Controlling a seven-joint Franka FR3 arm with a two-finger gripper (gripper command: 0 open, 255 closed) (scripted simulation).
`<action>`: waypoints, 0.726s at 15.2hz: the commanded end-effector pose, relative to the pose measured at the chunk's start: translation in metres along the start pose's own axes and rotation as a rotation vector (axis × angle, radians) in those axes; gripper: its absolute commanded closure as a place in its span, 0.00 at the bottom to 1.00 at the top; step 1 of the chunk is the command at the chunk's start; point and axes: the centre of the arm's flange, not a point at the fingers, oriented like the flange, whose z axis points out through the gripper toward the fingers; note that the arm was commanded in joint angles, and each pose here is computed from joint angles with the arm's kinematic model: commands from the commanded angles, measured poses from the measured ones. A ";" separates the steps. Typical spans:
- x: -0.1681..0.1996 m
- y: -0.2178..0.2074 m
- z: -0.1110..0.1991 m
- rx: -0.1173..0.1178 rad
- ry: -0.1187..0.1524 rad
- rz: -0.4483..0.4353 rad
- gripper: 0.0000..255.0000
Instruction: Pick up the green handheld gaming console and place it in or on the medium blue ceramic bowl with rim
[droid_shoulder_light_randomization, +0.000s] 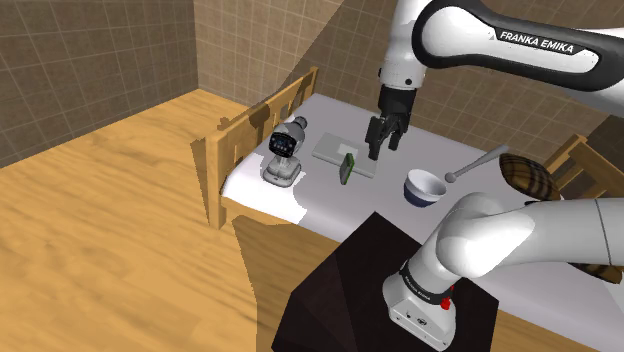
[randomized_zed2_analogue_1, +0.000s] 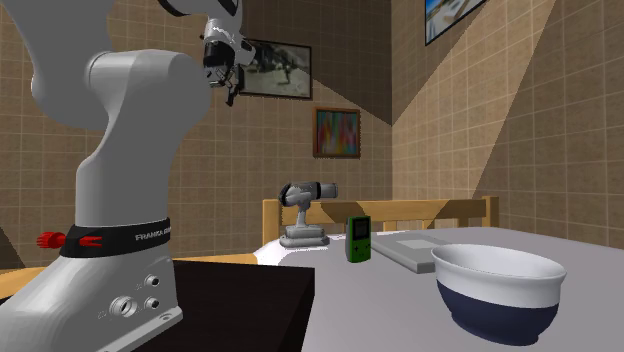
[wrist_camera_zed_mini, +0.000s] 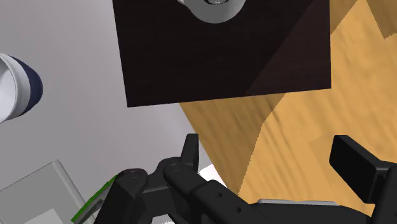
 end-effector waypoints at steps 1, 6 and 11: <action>0.000 0.000 0.000 0.000 0.000 0.000 0.00; 0.040 0.041 0.030 0.008 0.024 0.031 0.00; 0.079 0.082 0.059 0.016 0.048 0.062 0.00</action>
